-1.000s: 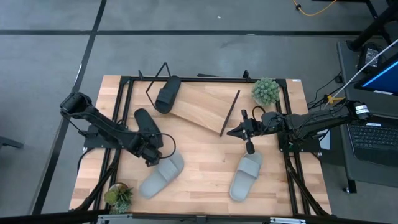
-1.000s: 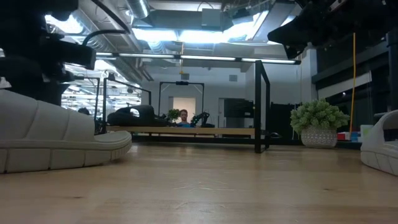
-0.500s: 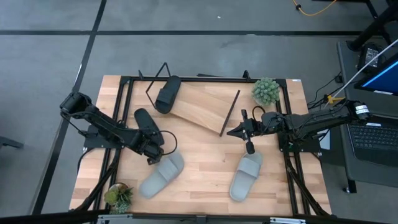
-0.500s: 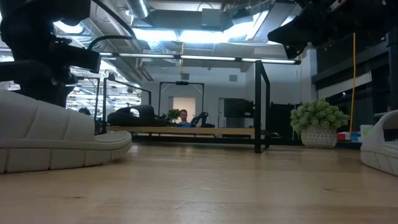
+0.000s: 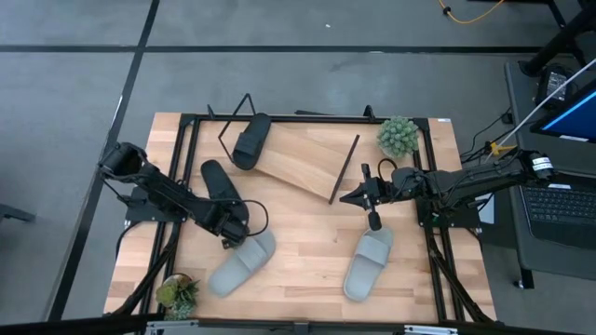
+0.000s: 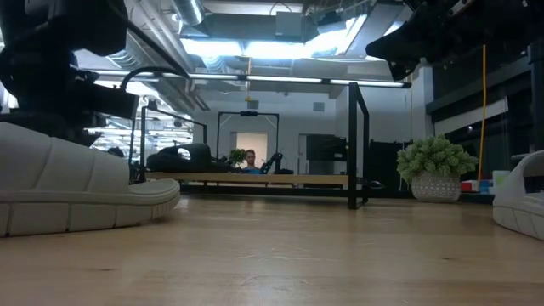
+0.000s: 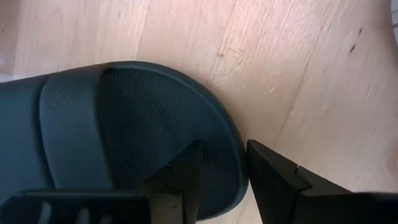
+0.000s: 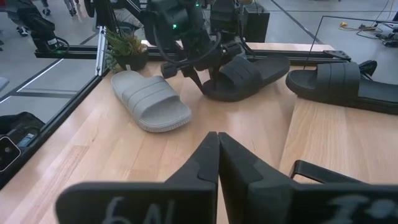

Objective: Pick and place slides into the shelf
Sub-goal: Put the black slide on the shelf

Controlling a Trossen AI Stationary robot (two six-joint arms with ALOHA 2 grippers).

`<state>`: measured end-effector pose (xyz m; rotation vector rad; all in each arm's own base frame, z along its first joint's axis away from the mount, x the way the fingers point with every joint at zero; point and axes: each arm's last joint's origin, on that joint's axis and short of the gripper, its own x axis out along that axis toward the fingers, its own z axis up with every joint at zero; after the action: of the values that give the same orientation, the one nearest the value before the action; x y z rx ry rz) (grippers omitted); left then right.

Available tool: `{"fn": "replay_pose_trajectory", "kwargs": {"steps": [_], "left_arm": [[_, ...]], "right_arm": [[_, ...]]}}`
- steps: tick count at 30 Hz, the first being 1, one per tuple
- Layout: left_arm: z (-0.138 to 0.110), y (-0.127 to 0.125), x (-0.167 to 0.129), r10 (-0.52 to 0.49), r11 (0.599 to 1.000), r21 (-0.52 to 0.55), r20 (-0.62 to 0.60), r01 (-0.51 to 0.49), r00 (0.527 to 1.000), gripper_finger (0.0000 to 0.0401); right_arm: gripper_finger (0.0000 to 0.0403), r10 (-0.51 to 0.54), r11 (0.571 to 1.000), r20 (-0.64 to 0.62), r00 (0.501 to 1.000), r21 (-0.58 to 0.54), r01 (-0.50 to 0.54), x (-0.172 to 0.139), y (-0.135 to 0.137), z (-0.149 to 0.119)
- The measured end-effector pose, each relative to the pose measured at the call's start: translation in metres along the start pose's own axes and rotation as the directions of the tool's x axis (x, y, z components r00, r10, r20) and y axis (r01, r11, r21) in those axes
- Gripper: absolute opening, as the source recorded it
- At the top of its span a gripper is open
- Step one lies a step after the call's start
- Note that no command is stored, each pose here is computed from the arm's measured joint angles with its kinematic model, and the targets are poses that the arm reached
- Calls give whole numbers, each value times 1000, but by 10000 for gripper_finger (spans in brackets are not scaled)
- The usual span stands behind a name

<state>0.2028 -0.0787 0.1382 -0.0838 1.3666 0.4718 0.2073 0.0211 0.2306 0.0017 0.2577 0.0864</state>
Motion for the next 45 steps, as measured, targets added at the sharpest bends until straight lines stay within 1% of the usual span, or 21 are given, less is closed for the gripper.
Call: {"fn": "replay_pose_trajectory", "kwargs": {"steps": [3, 8, 10, 14, 19, 23, 25, 28, 30, 35, 39, 43, 45], "left_arm": [[0, 0, 1, 11, 1000, 1, 5, -11, 1000, 106], [0, 0, 1, 18, 1000, 0, 15, -18, 1000, 75], [0, 1, 1, 35, 999, -1, 20, -35, 999, 58], [0, 1, 1, 38, 999, -5, 22, -38, 999, 15], [1, 0, 0, 41, 999, -4, 24, -41, 999, 7], [4, -2, -7, 48, 999, 11, 36, -49, 998, 4], [6, -4, -15, 51, 999, 9, 27, -52, 998, 3], [6, -6, -29, 65, 998, 14, -16, -65, 998, 3], [8, -9, -39, 55, 998, 16, -37, -54, 998, 3], [13, -17, -72, 41, 999, 20, -43, -40, 998, 2], [18, -23, -101, 28, 999, 40, 0, -28, 1000, 2], [22, -29, -128, 8, 998, 60, 86, -13, 996, 2], [23, -31, -141, 13, 997, 77, 145, -24, 989, 2]], "right_arm": [[7, 0, 1000, 0, 1000, 0, 0, 0, 0, 0], [7, -1, 1000, 0, 1000, 0, 1, 0, 0, 0], [7, 0, 1000, 0, 1000, 0, 0, 0, 0, 0], [7, 0, 1000, 0, 1000, 0, 0, 0, 0, 0], [7, -1, 1000, 0, 1000, 0, 1, 0, 0, 0], [7, -1, 1000, 0, 1000, 0, 1, 0, 0, 0], [7, 0, 1000, 0, 1000, 0, 0, 0, 0, 0], [7, -1, 1000, 0, 1000, 0, 1, 0, 0, 0], [7, -1, 1000, 0, 1000, 0, 1, 0, 0, 0], [7, -1, 1000, 0, 1000, 0, 1, 0, 0, 0], [7, -1, 1000, 0, 1000, 0, 1, 0, 0, 0], [7, -1, 1000, 0, 1000, 0, 1, 0, 0, 0], [7, 0, 1000, 0, 1000, 0, 0, 0, 0, 0]]}}
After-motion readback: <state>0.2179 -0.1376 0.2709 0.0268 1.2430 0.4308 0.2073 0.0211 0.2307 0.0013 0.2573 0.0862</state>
